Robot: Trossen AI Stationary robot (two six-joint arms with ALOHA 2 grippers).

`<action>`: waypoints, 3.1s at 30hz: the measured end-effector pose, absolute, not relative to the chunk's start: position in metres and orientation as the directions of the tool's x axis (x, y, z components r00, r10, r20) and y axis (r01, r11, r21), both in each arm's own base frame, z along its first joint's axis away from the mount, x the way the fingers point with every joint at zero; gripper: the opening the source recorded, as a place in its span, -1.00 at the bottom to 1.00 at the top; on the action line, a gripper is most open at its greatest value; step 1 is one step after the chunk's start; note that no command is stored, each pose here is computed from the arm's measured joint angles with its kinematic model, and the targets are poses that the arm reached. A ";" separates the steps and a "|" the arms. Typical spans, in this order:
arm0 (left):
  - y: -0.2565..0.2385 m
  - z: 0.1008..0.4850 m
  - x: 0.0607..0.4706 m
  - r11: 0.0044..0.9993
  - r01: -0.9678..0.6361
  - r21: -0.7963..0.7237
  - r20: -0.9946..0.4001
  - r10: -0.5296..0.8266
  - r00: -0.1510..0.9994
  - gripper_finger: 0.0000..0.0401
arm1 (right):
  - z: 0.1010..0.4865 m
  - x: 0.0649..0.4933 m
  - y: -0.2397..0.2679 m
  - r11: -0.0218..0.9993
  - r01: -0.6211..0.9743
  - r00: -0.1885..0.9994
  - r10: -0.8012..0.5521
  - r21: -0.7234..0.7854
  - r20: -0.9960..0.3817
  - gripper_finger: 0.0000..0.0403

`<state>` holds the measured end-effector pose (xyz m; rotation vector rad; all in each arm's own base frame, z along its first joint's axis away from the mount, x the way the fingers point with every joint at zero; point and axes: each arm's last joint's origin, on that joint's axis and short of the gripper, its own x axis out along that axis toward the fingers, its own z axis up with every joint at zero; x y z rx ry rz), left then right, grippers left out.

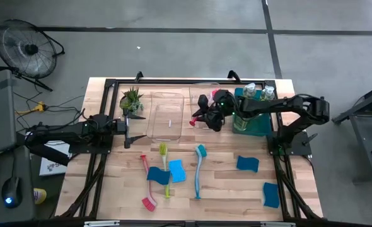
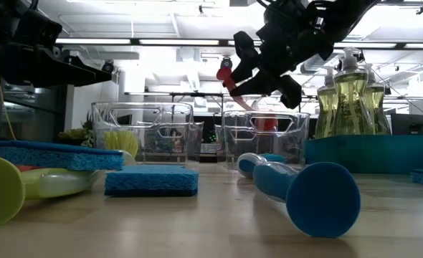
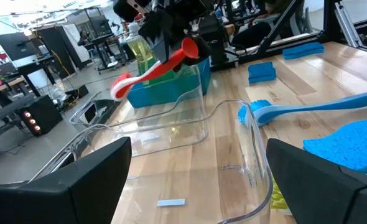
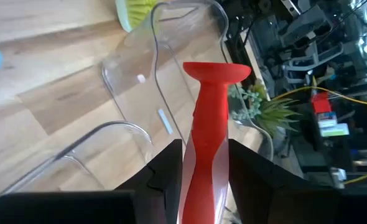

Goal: Pick & Place Kitchen Sink Supplies
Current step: Put the right red dishwashing brush into the right transparent bin, then put the top right blue dishwashing sponge into the left transparent bin

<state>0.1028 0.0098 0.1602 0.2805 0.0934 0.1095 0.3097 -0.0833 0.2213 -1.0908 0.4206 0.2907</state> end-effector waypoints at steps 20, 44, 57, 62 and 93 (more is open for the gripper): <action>0.010 0.160 0.103 0.955 -0.094 0.281 -0.077 0.120 0.990 0.83 | 0.215 0.297 -0.114 0.578 -0.424 0.865 0.030 -0.697 -0.501 -0.41; 0.010 0.160 0.103 0.955 -0.095 0.281 -0.077 0.120 0.990 0.83 | 0.211 0.290 -0.127 0.679 -0.332 0.809 -0.152 -0.655 -0.567 0.05; 0.010 0.160 0.103 0.955 -0.095 0.281 -0.077 0.121 0.990 0.83 | 0.216 0.289 -0.132 0.638 -0.259 0.782 -0.302 -0.725 -0.545 0.11; 0.010 0.160 0.103 0.955 -0.095 0.281 -0.076 0.121 0.990 0.83 | 0.229 0.288 -0.129 0.632 -0.162 0.798 -0.368 -0.758 -0.477 0.11; 0.010 0.160 0.103 0.955 -0.095 0.281 -0.076 0.120 0.990 0.83 | 0.284 0.271 0.012 0.951 0.096 0.902 -0.208 -0.294 -0.379 0.06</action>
